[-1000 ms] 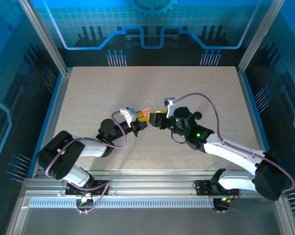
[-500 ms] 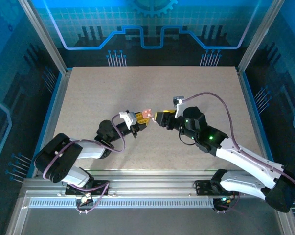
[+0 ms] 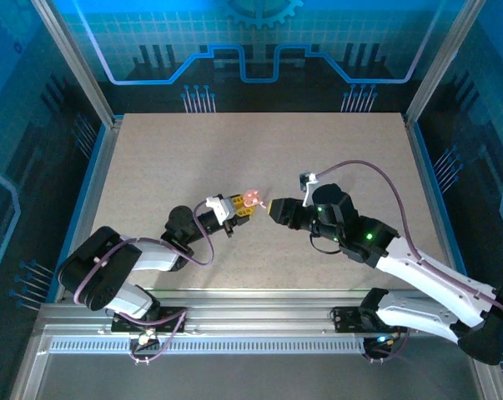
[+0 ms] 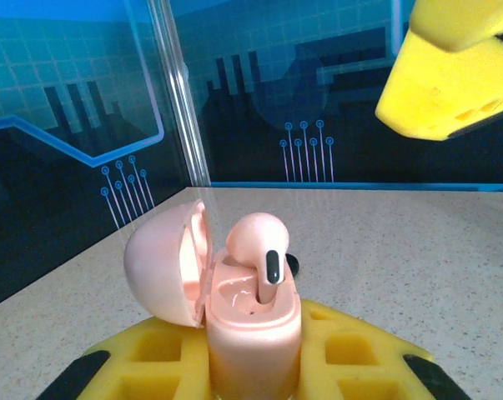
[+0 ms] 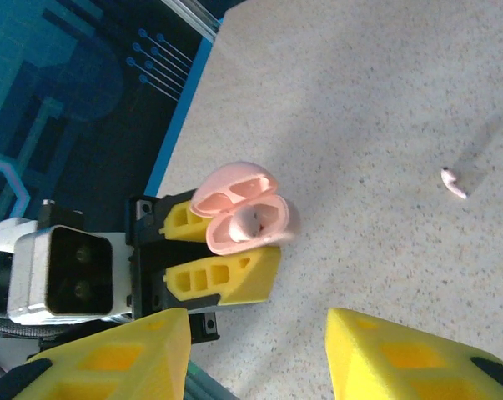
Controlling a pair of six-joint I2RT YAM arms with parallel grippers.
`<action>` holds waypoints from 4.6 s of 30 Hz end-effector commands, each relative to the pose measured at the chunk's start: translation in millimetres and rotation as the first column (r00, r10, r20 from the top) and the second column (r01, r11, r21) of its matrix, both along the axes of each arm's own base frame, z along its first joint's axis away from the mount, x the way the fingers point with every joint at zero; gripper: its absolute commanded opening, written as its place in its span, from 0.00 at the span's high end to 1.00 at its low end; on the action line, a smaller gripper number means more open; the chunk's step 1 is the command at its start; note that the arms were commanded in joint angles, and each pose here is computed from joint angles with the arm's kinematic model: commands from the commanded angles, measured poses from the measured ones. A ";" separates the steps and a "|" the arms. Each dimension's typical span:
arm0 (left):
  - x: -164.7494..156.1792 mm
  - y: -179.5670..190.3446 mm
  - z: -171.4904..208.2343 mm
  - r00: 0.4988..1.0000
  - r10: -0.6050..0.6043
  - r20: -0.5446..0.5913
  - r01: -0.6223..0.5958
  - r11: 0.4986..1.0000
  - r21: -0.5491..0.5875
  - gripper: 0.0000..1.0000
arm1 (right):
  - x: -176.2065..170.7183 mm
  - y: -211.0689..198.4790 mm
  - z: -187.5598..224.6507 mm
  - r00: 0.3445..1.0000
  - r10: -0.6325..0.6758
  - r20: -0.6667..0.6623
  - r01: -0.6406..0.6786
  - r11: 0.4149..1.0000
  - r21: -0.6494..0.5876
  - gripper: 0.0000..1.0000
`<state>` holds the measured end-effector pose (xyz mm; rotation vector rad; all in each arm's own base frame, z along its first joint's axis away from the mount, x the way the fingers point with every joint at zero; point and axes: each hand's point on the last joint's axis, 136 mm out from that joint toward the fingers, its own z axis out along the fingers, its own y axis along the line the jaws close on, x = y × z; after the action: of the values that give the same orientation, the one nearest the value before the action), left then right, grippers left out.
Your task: Insert the wireless bluetooth earbuds into the charging case
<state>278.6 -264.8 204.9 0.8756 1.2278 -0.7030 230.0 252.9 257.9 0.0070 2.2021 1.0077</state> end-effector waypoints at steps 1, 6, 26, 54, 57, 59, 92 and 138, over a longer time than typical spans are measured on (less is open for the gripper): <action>-11.4 -1.9 5.2 0.997 -0.036 0.062 0.035 0.999 0.018 0.85 | -6.8 5.0 -0.3 0.999 0.006 -0.044 -0.005 1.000 0.024 0.52; -12.9 -2.2 3.7 0.997 -0.042 0.059 0.041 0.999 0.023 0.85 | -3.8 20.3 0.6 0.998 0.049 -0.039 -0.046 0.997 0.058 0.52; -12.9 -3.6 6.6 0.997 -0.050 0.055 0.050 0.999 0.003 0.84 | 15.7 55.9 9.5 0.989 0.148 -0.001 -0.148 0.985 0.089 0.58; -12.6 -0.9 13.6 0.998 -0.038 0.049 0.039 0.999 -0.028 0.84 | 25.3 53.0 17.4 0.990 0.130 0.047 -0.134 0.987 0.094 0.61; -12.5 -1.2 13.1 0.998 -0.039 0.047 0.040 0.999 -0.029 0.84 | 22.6 45.3 13.4 0.993 0.111 0.031 -0.113 0.991 0.074 0.60; -12.6 -1.0 14.0 0.998 -0.037 0.050 0.039 0.999 -0.030 0.84 | 22.2 42.1 8.6 0.995 0.101 0.019 -0.102 0.993 0.059 0.60; -14.8 0.5 17.1 0.998 -0.035 0.054 0.037 0.999 -0.024 0.84 | 30.9 64.8 8.6 0.988 0.154 0.019 -0.155 0.985 0.076 0.60; 11.6 31.8 5.0 0.968 0.198 -0.151 -0.210 0.975 -0.067 0.85 | 62.3 -2.6 -15.2 0.985 0.123 -0.119 -0.157 0.927 -0.341 0.62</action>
<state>291.9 -238.3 205.8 0.6789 1.3603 -0.6433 295.5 260.4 253.7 -0.2152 2.3952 0.7667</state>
